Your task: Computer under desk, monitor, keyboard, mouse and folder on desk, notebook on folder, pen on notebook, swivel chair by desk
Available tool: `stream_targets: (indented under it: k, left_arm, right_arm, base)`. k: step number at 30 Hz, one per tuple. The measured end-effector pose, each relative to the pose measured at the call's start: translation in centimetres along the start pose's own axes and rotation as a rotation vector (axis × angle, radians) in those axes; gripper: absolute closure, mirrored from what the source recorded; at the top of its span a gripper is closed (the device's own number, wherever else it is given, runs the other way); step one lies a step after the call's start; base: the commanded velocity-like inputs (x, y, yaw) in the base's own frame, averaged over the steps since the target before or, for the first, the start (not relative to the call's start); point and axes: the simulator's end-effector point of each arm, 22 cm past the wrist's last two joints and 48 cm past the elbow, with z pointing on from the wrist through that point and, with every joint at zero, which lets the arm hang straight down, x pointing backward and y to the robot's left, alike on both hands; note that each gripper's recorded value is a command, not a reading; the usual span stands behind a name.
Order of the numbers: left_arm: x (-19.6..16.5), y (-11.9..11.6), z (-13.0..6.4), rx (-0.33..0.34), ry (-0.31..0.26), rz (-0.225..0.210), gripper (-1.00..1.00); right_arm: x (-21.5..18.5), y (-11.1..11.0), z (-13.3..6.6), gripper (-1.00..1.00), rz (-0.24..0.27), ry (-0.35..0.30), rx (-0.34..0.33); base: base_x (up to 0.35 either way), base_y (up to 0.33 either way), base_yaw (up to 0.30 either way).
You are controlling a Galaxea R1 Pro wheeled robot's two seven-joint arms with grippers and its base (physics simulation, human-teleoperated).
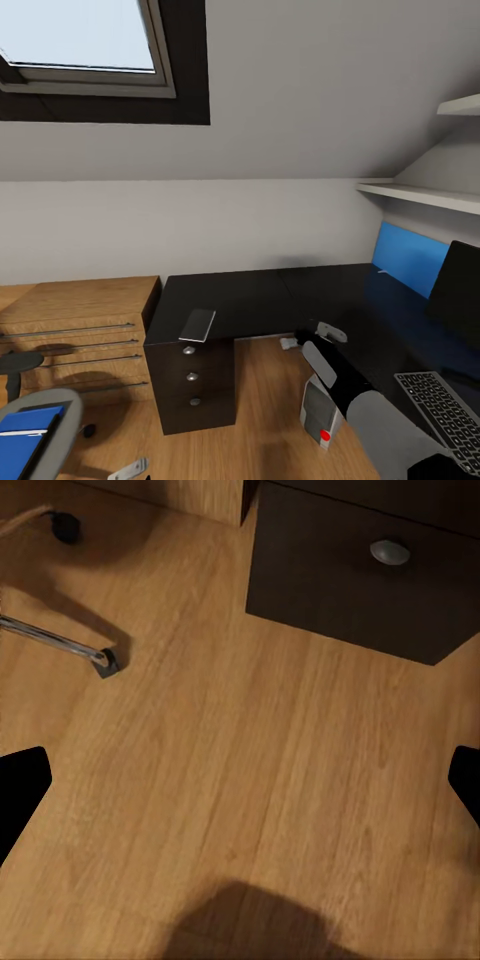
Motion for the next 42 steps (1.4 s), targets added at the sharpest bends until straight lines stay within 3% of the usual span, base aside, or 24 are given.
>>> stream_targets:
  k: [6,16,22,24,26,30,42]
  left_arm:
    - [-0.1,0.3,0.1,-0.004,-0.002,0.002,-1.00]
    - [-0.3,0.4,0.1,-0.002,-0.006,0.002,-1.00]
    - [-0.1,0.1,0.0,-0.001,-0.004,0.002,-1.00]
    - [-0.1,0.2,0.0,-0.003,-0.002,0.000,-1.00]
    - [-0.1,0.3,0.0,-0.004,-0.001,-0.001,-1.00]
    - [0.0,0.3,0.0,-0.004,0.001,-0.003,-1.00]
    - [-0.1,0.5,0.1,-0.006,0.000,-0.005,-1.00]
  right_arm:
    - [-4.3,-2.5,1.5,1.00,0.111,-0.106,0.087]
    - [-5.7,-3.8,1.7,1.00,0.152,-0.169,0.117]
    - [-5.2,-7.4,2.3,1.00,0.160,-0.162,0.194]
    - [-5.0,-9.5,2.3,1.00,0.206,-0.149,0.259]
    - [-5.0,-10.4,2.3,1.00,0.243,-0.139,0.279]
    - [-4.8,-11.0,2.4,1.00,0.273,-0.129,0.290]
    - [-4.0,-10.2,2.3,1.00,0.270,-0.113,0.285]
  base:
    - [0.000,0.000,0.000]
    - [0.000,0.000,0.000]
    - [0.040,-0.034,0.000]
    - [0.253,-0.204,0.000]
    - [0.252,-0.207,-0.044]
    - [0.105,-0.091,-0.222]
    - [0.107,0.056,-0.053]
